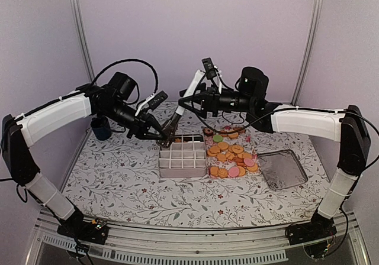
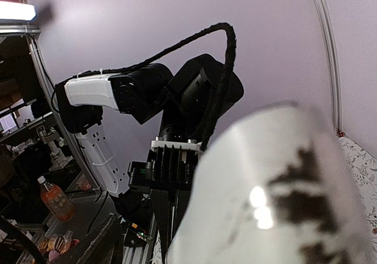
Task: Pack the cookies
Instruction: Pass from the left arm to the right
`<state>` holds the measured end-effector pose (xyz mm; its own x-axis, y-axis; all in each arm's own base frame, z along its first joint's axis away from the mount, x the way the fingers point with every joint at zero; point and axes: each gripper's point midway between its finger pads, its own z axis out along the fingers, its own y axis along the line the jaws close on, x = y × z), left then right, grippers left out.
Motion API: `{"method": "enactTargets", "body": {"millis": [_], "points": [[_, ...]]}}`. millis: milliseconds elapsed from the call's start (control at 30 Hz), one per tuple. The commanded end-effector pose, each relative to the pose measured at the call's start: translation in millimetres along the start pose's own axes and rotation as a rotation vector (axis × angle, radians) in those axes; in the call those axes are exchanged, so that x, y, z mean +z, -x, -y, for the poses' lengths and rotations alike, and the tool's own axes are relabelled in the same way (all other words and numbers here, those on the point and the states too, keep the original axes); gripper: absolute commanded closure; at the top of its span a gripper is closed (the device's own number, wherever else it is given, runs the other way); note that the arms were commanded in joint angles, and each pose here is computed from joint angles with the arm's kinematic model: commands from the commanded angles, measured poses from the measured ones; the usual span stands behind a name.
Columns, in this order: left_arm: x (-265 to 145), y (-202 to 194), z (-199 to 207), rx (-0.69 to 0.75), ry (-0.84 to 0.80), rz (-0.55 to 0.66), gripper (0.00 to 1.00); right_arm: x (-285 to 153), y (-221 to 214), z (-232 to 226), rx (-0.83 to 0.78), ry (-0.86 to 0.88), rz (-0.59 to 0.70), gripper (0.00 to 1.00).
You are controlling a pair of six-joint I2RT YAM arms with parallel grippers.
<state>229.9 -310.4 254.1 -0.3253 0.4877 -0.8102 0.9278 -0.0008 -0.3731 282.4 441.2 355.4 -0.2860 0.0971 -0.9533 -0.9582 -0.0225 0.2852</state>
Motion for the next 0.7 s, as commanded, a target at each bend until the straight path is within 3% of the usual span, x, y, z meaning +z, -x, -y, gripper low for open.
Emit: {"method": "enactTargets", "body": {"millis": [0,67,133,300,400,533,667], "points": [[2.0,4.4,9.7,0.055,-0.029,0.008,1.00,2.5,0.6,2.7,0.006,-0.013,0.018,0.16],[1.2,2.5,10.3,0.066,-0.021,0.004,1.00,3.0,0.8,4.5,0.030,0.010,0.006,0.09],[0.1,3.0,10.5,0.070,-0.019,0.007,1.00,4.0,-1.5,6.6,0.068,0.022,-0.004,0.10],[-0.2,1.8,9.9,0.074,-0.012,0.003,1.00,0.1,3.3,0.7,0.024,0.014,0.007,0.29],[-0.3,1.3,10.9,0.074,-0.015,0.004,1.00,-0.6,1.9,-1.6,0.018,0.024,-0.003,0.35],[-2.1,5.4,12.9,0.081,-0.020,0.013,1.00,-2.0,0.7,1.4,0.020,0.006,-0.001,0.34],[-5.6,11.7,23.7,0.093,-0.054,0.031,1.00,-6.3,3.9,2.8,0.002,-0.030,0.014,0.23]]}}
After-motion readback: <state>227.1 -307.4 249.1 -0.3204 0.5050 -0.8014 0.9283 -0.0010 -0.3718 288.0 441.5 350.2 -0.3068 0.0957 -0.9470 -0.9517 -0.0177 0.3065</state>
